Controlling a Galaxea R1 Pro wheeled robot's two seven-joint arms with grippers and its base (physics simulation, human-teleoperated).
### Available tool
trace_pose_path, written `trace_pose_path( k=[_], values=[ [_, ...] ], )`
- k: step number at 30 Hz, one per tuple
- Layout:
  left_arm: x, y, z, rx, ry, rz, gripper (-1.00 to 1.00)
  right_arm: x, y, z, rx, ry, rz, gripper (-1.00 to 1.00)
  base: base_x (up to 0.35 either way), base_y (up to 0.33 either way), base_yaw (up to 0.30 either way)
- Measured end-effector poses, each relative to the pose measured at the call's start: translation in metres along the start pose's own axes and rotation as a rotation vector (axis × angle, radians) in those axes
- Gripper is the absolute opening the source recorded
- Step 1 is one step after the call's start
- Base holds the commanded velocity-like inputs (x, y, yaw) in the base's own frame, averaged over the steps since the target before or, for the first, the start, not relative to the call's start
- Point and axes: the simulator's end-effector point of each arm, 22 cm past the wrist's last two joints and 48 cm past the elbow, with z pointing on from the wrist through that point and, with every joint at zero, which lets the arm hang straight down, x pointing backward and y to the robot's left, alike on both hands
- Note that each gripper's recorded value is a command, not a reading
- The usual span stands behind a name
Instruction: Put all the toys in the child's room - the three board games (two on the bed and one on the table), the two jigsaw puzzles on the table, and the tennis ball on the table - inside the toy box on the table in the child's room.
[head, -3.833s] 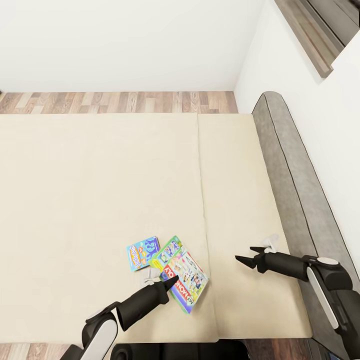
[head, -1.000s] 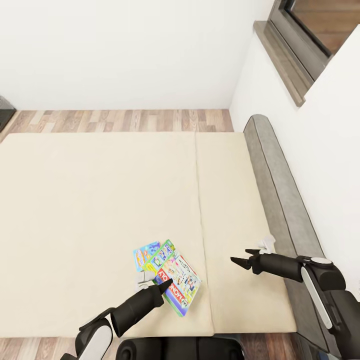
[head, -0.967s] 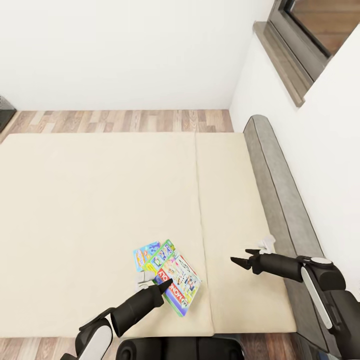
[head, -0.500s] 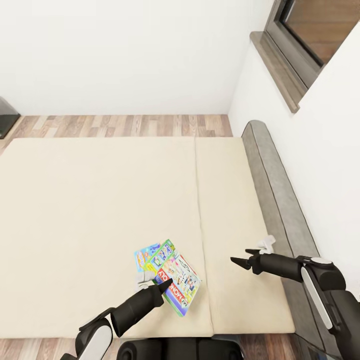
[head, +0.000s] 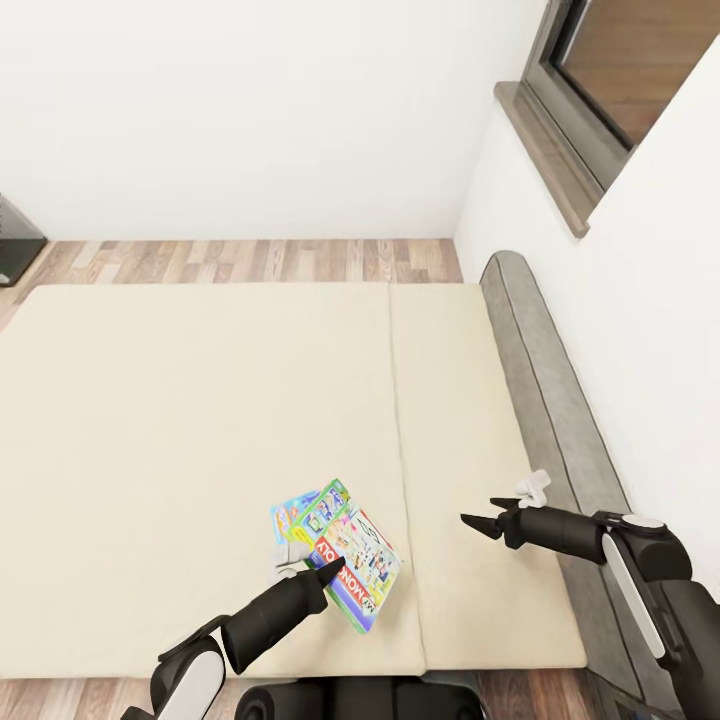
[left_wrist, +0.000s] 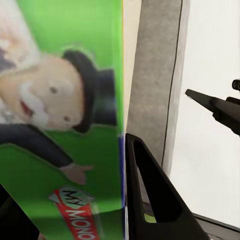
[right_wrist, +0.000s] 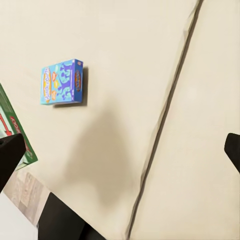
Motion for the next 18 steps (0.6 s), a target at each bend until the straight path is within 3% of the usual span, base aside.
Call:
trace_pose_path(
  k=[18],
  values=[
    [-0.004,-0.015,-0.009,0.011,-0.015,0.021,-1.0,-0.011,0.012,-0.015,0.0,-0.023,-0.021,1.0,0.0,0.0,0.0]
  ],
)
